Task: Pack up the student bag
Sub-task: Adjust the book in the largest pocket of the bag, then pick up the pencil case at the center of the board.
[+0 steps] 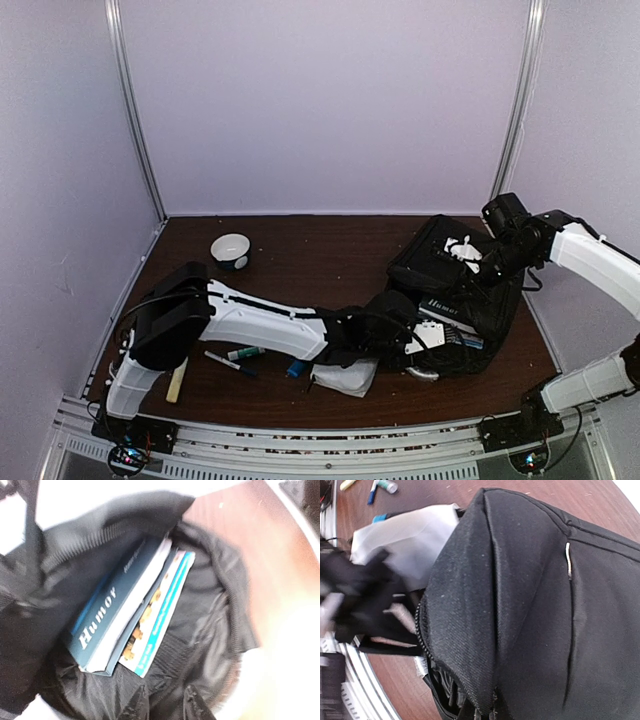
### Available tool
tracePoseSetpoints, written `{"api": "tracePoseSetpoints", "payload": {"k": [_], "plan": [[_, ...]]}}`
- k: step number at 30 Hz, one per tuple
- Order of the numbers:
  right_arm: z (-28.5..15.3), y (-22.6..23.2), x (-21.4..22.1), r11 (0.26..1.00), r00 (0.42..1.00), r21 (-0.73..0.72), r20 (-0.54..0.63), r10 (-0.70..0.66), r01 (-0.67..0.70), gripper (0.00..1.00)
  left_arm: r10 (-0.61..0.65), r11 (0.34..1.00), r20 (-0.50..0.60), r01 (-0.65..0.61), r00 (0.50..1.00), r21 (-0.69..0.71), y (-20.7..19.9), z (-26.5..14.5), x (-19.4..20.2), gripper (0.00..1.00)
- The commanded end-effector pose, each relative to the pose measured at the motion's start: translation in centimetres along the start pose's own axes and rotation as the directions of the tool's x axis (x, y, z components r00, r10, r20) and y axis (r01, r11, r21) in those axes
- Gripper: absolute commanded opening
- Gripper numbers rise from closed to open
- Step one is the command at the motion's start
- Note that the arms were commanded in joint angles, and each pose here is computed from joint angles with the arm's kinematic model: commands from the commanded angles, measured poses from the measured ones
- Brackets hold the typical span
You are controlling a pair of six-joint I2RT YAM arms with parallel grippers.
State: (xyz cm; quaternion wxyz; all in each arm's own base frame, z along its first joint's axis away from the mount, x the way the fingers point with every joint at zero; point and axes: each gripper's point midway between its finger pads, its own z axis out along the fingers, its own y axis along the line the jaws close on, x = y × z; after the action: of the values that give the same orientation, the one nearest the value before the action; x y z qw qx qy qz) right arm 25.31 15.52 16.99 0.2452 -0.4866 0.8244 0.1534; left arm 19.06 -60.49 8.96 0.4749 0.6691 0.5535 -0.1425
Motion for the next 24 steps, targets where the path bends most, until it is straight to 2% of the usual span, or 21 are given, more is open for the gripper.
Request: {"api": "tracePoseSetpoints", "payload": {"k": [1, 3, 7, 10, 11, 14, 18, 22, 24], "plan": [[-0.4, -2.6, -1.9, 0.998, 0.994, 0.07, 0.105, -0.006, -0.001, 0.0, -0.064, 0.997, 0.035, 0.062, 0.997, 0.04, -0.2, -3.5, -2.3, 0.28], [0.2, -2.5, -1.1, 0.998, 0.997, 0.062, 0.079, -0.012, 0.007, 0.0, -0.094, 0.995, -0.013, 0.095, 0.995, 0.027, -0.4, -5.2, -0.9, 0.28], [1.7, -1.6, 0.4, 1.0, 0.999, 0.019, 0.053, -0.007, 0.006, 0.0, -0.241, 0.97, -0.097, 0.236, 0.966, -0.064, -0.1, -9.1, 3.2, 0.28], [2.1, -1.0, 0.8, 1.0, 0.999, -0.012, 0.046, -0.015, 0.016, 0.0, -0.37, 0.924, -0.193, 0.338, 0.909, -0.179, 1.1, -12.3, 6.2, 0.39], [2.1, -1.0, 0.7, 1.0, 0.999, -0.012, 0.044, -0.019, 0.019, 0.0, -0.41, 0.907, -0.241, 0.365, 0.88, -0.21, 1.3, -13.4, 7.4, 0.43], [2.2, -1.1, 0.5, 1.0, 0.998, -0.006, 0.049, -0.028, 0.028, 0.0, -0.567, 0.821, -0.276, 0.507, 0.776, -0.264, 2.7, -15.7, 9.3, 0.49], [2.3, -0.9, 0.4, 0.999, 0.998, 0.001, 0.046, -0.036, 0.036, 0.0, -0.748, 0.664, -0.265, 0.701, 0.609, -0.262, 4.2, -18.1, 11.6, 0.52], [2.2, -1.2, 0.4, 0.999, 0.998, 0.03, 0.047, -0.029, 0.028, 0.0, -0.852, 0.509, -0.233, 0.845, 0.468, -0.163, 5.1, -18.3, 12.0, 0.54], [2.2, -1.6, 0.5, 0.999, 0.999, 0.051, 0.04, -0.022, 0.02, 0.0, -0.885, 0.423, -0.23, 0.905, 0.404, -0.038, 4.7, -17.8, 11.3, 0.55]]}}
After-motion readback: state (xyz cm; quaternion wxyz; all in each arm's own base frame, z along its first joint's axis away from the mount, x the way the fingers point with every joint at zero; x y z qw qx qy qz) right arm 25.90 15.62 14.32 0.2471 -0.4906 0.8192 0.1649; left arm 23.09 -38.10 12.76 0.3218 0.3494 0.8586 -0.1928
